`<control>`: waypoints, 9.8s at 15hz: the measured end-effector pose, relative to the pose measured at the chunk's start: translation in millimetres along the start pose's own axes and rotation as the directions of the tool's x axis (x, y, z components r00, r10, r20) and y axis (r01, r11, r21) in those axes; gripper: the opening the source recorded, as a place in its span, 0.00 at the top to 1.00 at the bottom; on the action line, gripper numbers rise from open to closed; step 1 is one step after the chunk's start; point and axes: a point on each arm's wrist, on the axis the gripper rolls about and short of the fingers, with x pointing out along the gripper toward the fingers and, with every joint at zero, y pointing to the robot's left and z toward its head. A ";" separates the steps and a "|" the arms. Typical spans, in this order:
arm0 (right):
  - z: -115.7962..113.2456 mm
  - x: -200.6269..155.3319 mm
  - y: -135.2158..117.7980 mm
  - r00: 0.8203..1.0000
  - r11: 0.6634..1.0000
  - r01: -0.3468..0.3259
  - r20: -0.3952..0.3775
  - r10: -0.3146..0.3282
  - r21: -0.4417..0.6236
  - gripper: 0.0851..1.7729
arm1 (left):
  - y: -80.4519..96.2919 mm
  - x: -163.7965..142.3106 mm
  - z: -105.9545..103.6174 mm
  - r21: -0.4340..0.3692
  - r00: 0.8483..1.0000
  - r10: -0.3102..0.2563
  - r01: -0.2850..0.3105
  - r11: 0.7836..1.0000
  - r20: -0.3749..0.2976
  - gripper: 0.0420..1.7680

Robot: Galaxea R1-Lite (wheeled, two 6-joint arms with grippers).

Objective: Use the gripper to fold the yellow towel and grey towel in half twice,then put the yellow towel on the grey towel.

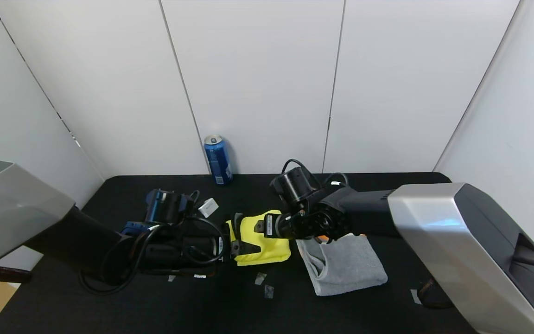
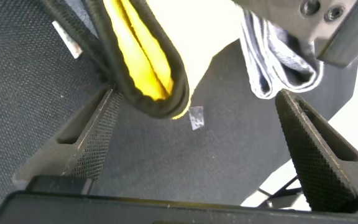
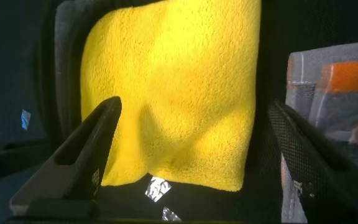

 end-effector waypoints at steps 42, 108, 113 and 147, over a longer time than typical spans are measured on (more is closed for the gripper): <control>-15.0 15.8 4.1 1.000 1.000 -0.005 -0.023 0.005 -0.011 0.63 | 29.9 41.6 -4.1 0.073 0.997 0.073 -0.074 0.995 0.028 0.47; -3.0 -113.8 -143.0 0.930 0.914 0.360 -0.149 -0.336 0.187 0.97 | -173.3 120.9 -43.9 0.370 0.942 0.333 -0.298 0.880 -0.034 0.91; -7.4 -106.6 -146.0 0.925 0.910 0.369 -0.172 -0.340 0.188 0.97 | -167.3 124.3 -49.2 0.370 0.932 0.361 -0.322 0.871 -0.040 0.91; 9.4 -182.2 -114.0 0.971 0.953 0.237 -0.028 -0.236 0.191 0.05 | -186.5 43.3 -2.8 0.304 0.932 0.347 -0.363 0.881 0.108 0.05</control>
